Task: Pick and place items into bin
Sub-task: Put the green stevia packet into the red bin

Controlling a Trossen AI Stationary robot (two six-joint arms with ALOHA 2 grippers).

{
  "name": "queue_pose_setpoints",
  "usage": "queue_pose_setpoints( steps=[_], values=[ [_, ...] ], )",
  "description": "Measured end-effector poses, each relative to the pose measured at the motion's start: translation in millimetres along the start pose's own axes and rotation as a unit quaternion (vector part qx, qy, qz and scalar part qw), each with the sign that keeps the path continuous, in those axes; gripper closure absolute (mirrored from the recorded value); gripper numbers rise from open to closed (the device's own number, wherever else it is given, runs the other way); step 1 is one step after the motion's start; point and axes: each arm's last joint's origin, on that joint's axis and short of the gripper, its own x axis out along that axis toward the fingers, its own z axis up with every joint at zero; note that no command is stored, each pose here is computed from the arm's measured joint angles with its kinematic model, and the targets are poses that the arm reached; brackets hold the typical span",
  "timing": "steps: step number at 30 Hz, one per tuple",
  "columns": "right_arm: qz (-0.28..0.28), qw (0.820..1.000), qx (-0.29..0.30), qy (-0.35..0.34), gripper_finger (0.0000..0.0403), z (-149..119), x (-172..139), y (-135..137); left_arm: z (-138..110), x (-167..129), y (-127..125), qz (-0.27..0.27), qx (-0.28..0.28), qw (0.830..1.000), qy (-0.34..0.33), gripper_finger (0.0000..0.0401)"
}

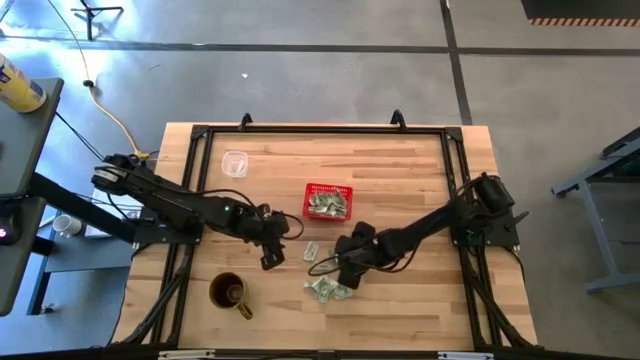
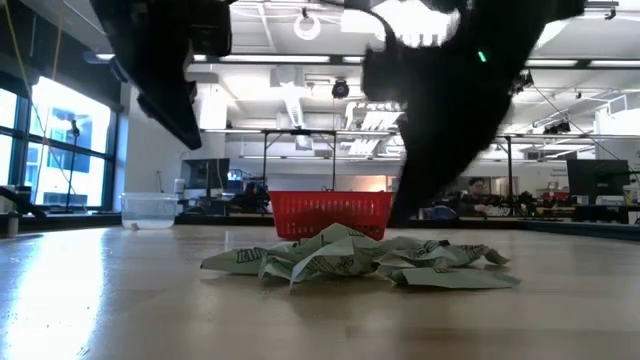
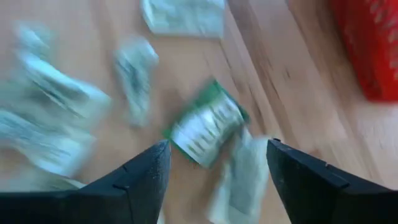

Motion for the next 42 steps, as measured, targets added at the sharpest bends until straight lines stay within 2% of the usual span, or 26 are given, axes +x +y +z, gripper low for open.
queue_pose_setpoints(
  steps=[5,15,17,19,24,26,29,31,34,38,40,42],
  values=[
    [-0.031,0.998,0.023,0.043,0.0146,-10,8,-15,7,5,11,0.009,0.009,1.000,-0.004,0.0210],
    [-0.003,0.998,0.036,0.061,0.0154,-12,16,-24,15,8,32,0.018,-0.012,1.000,0.011,0.0210],
    [-0.003,0.997,0.035,0.066,0.0175,-12,16,-25,16,8,31,0.018,-0.012,1.000,0.010,0.0210],
    [-0.003,0.996,0.038,0.078,0.0213,-13,17,-28,16,8,31,0.017,-0.011,1.000,0.009,0.0210],
    [0.021,0.992,0.056,0.113,0.0348,-7,19,-37,16,8,31,0.016,-0.011,1.000,0.006,0.0210],
    [0.029,0.989,0.069,0.125,0.0387,1,18,-41,16,8,31,0.017,-0.011,1.000,0.006,0.0210],
    [0.026,0.990,0.083,0.111,0.0383,21,11,-50,16,8,31,0.017,-0.012,1.000,0.006,0.0210],
    [0.024,0.995,0.079,0.062,0.0379,45,-5,-55,16,8,31,0.017,-0.012,1.000,0.006,0.0210],
    [-0.009,0.998,0.057,-0.007,0.0396,77,-36,-67,16,8,31,0.017,-0.012,1.000,0.006,0.0210],
    [-0.059,0.996,0.017,-0.071,0.0389,105,-49,-87,17,8,30,0.016,-0.013,1.000,0.003,0.0210],
    [-0.039,0.996,0.009,-0.077,0.0382,111,-43,-96,18,8,30,0.014,-0.014,1.000,-0.001,0.0210],
    [-0.001,0.999,-0.006,-0.054,0.0374,111,-31,-103,19,8,30,0.011,-0.014,1.000,-0.008,0.0210]
  ],
)
